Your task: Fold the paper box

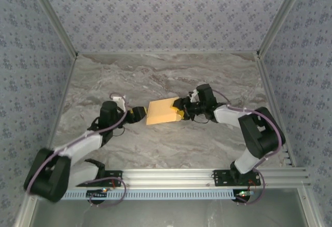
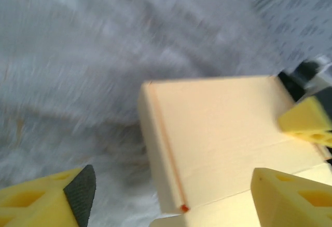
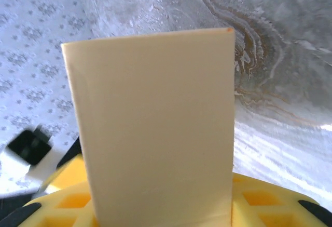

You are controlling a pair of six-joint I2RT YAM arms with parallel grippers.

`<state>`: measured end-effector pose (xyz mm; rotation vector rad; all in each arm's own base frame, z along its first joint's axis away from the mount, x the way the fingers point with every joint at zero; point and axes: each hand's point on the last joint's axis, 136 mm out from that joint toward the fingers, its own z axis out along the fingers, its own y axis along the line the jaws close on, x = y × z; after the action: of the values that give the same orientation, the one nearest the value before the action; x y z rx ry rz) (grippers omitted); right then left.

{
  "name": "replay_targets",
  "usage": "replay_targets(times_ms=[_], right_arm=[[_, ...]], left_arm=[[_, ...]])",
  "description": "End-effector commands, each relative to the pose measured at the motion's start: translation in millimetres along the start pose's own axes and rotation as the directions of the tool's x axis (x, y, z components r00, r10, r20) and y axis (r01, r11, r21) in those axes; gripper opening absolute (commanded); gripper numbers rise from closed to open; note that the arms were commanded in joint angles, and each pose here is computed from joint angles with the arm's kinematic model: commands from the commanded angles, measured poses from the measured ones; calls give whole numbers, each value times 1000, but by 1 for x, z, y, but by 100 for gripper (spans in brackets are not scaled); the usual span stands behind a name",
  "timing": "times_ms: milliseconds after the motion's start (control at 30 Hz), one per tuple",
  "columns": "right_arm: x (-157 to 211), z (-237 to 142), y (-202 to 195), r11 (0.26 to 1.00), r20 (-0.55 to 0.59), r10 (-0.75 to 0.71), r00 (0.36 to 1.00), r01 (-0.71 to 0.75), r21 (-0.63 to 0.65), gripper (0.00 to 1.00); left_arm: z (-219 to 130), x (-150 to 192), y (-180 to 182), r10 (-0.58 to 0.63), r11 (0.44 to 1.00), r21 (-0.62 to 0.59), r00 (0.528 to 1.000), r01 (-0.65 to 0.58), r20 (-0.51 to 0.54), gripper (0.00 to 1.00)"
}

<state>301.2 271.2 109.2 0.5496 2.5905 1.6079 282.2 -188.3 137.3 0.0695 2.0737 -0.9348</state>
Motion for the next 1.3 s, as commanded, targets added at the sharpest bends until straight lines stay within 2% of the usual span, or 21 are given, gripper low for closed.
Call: replay_targets(times_ms=[0, 67, 133, 233, 333, 433, 533, 633, 800, 1067, 1167, 1267], right_arm=[[0, -22, 0, 993, 9, 102, 995, -102, 58, 45], [-2, -29, -3, 989, 7, 134, 991, -134, 68, 44], [-2, -29, -1, 983, -30, 178, 984, -177, 45, 43], [3, -34, -3, 975, -73, 215, 974, -210, 69, 43], [5, -42, -5, 974, -85, 214, 973, -206, 89, 43], [7, -46, -8, 968, -99, 244, 965, -235, 93, 43], [8, -48, -11, 962, -98, 265, 959, -256, 100, 43], [9, -47, -10, 957, -101, 281, 954, -271, 98, 43], [11, -48, -10, 951, -107, 301, 948, -290, 107, 43], [11, -47, -11, 940, -99, 334, 937, -323, 108, 43], [10, -47, -11, 937, -96, 342, 935, -332, 107, 44], [10, -48, -13, 935, -93, 346, 934, -335, 112, 51]], left_arm=[[-24, -27, -28, 447, 894, -81, 863, -441, 235, 90], [-38, -21, -63, 506, 827, 66, 790, -559, 345, 93], [-44, 3, -91, 625, 671, 135, 654, -729, 426, 94], [-25, 26, -97, 817, 483, 105, 490, -869, 303, 93], [-19, 23, -94, 872, 399, 49, 396, -915, 288, 94], [-4, 45, -91, 928, 288, 137, 311, -948, 206, 96], [16, 56, -84, 965, 186, 108, 202, -976, 165, 96], [38, 55, -76, 977, 172, 74, 180, -982, 114, 96], [57, 63, -72, 985, 121, 77, 129, -990, 115, 92], [83, 58, -65, 992, 106, 32, 108, -994, 69, 60], [85, 63, -64, 993, 98, 65, 101, -993, 52, 49], [86, 72, -63, 995, 92, 130, 96, -987, 24, 44]])
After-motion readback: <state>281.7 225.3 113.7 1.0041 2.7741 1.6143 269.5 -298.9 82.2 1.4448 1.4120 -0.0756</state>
